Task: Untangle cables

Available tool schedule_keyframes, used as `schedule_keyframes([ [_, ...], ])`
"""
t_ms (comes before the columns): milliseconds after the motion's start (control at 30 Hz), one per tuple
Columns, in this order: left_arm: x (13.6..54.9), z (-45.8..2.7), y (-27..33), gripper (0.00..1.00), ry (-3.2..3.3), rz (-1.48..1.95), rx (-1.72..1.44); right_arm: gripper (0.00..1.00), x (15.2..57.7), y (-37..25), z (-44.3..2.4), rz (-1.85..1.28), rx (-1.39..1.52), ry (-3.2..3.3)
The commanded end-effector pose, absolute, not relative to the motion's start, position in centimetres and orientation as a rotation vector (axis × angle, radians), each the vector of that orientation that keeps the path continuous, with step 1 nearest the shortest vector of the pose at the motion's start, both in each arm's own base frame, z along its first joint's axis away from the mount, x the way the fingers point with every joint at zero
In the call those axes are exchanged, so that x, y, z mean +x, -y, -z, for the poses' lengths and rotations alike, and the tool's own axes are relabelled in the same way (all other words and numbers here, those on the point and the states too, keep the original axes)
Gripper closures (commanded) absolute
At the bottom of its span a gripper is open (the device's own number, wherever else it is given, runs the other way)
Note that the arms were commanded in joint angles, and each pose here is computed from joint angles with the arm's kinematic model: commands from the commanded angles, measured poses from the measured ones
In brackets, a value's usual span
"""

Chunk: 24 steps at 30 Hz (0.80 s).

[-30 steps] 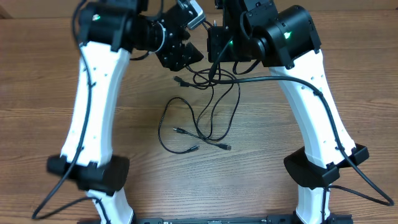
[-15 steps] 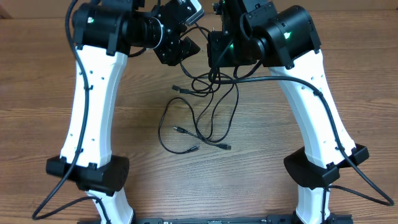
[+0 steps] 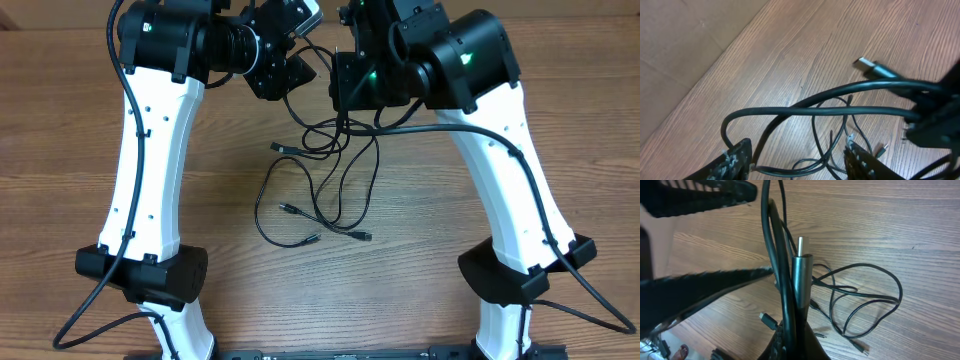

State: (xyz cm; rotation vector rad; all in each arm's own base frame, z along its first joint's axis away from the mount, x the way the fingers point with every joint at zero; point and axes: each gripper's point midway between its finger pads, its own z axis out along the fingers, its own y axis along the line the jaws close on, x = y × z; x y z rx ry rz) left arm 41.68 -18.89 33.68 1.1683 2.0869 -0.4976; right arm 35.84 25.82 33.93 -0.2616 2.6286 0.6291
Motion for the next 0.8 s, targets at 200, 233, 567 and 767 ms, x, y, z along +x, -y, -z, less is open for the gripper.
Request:
schedule_keyframes([
  [200, 42.2, -33.1, 18.6, 0.43, -2.107, 0.482, 1.16, 0.96, 32.9, -24.7, -40.0, -0.714, -0.319, -2.46],
  [233, 42.2, -33.1, 18.6, 0.43, -2.106, 0.482, 1.16, 0.96, 32.7, -24.7, -40.1, -0.715, -0.32, -2.458],
  [567, 42.5, -33.0, 19.2, 0.96, -2.091, 0.523, 1.161, 0.96, 31.5, -23.9, -40.4, -0.707, -0.32, -2.474],
  [767, 42.6, -32.8, 14.8, 0.96, -2.238, 0.4, 1.008, 0.96, 32.9, -22.2, -40.2, -0.606, -0.255, -2.465],
])
